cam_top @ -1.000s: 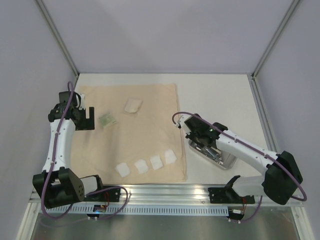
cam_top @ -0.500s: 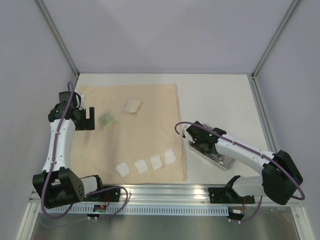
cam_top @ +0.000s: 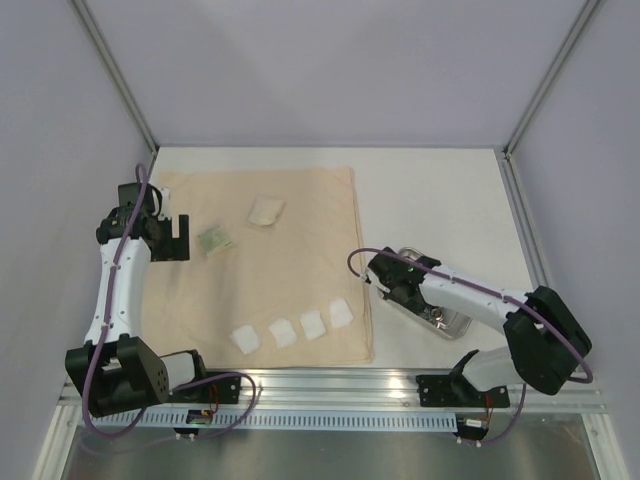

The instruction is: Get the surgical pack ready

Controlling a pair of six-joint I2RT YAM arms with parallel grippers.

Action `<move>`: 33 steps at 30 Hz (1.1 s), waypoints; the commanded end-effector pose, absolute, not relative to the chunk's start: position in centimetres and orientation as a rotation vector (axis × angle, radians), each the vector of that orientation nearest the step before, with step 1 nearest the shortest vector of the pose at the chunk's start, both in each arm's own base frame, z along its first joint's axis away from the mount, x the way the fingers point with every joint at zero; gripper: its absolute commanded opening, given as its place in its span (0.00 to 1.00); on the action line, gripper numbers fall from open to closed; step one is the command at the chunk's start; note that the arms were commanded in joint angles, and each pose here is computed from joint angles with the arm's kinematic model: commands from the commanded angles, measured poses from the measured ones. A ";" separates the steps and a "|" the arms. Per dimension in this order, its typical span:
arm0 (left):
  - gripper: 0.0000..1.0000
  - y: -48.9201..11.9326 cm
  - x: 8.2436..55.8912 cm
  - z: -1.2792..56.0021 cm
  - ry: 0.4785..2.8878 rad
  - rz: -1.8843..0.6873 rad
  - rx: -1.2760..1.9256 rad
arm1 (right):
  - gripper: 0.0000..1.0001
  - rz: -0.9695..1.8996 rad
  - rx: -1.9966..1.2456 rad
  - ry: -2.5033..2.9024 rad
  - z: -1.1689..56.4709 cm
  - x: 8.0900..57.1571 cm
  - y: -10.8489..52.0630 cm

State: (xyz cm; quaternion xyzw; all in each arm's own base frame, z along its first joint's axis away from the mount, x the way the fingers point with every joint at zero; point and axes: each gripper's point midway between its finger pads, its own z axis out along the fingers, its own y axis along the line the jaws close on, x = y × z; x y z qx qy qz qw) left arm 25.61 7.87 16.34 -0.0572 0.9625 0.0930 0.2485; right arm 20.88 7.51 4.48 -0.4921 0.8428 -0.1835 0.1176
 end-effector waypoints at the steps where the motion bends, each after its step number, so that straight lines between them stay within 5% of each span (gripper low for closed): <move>1: 1.00 7.9 26.0 18.1 2.568 0.244 -0.157 | 0.27 -0.608 -1.370 2.423 6.5 22.7 7.6; 10: 1.00 7.7 26.0 18.1 2.571 0.230 -0.147 | 0.44 -0.665 -1.045 2.351 13.5 25.9 8.5; 16: 1.00 7.0 25.8 18.0 2.573 0.190 -0.107 | 0.48 -0.030 -0.548 2.332 18.3 28.1 17.8; 21: 0.96 6.3 25.6 18.0 2.574 0.142 -0.065 | 0.52 0.653 -0.385 2.280 16.8 26.2 26.6; 26: 0.93 5.2 25.2 17.7 2.575 0.068 -0.014 | 0.50 0.736 -0.351 2.445 12.3 24.4 27.8; 33: 0.93 4.6 25.1 17.9 2.561 0.033 0.002 | 0.36 0.743 -0.475 2.615 7.9 22.4 28.2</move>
